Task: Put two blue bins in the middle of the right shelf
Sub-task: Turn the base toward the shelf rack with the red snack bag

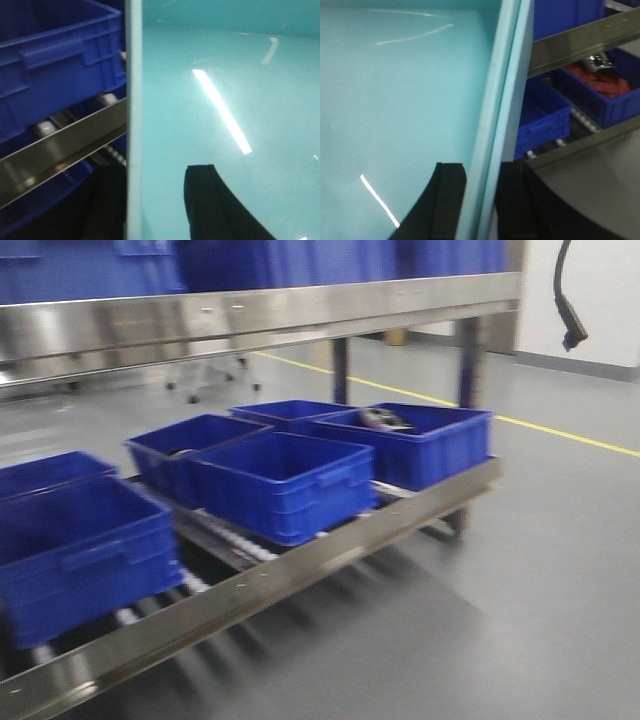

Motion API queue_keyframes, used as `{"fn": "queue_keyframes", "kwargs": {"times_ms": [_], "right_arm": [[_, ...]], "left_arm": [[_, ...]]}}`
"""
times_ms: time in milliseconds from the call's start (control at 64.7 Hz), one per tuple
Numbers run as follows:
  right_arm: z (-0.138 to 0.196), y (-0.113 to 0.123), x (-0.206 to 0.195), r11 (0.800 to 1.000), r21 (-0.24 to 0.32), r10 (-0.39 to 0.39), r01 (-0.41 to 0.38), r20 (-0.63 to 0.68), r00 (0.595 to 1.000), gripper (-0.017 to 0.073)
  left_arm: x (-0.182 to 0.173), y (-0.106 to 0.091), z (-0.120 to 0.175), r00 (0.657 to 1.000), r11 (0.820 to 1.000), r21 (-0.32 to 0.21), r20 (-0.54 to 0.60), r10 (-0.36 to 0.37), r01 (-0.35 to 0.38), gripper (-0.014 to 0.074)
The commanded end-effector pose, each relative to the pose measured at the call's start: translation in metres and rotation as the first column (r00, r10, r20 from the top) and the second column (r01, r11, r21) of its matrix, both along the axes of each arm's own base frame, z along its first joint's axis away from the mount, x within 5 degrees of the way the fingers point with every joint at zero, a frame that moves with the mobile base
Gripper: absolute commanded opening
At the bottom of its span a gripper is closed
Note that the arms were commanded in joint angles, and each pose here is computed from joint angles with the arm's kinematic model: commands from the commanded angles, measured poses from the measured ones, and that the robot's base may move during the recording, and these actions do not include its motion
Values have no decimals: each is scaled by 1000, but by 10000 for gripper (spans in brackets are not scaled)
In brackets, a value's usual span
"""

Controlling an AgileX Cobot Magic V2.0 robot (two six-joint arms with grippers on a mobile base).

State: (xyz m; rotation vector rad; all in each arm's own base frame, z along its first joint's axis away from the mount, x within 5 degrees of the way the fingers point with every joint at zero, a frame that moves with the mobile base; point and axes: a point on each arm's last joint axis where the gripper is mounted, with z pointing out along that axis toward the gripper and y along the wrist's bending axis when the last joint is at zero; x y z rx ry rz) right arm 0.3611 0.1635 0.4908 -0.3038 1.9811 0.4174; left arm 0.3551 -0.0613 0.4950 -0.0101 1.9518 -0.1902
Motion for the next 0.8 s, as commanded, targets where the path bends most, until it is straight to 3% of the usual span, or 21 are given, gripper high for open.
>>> {"fn": "queue_keyframes", "kwargs": {"times_ms": [0, 788], "right_arm": [[17, -4, 0, 999, 50, -25, 19, 119, 993, -154], [17, -4, 0, 999, 50, -25, 19, 119, 993, -154]], "left_arm": [[-11, -5, 20, 994, 999, -19, 100, -43, 45, -111], [-11, -5, 20, 994, 999, -19, 100, -43, 45, -111]]}}
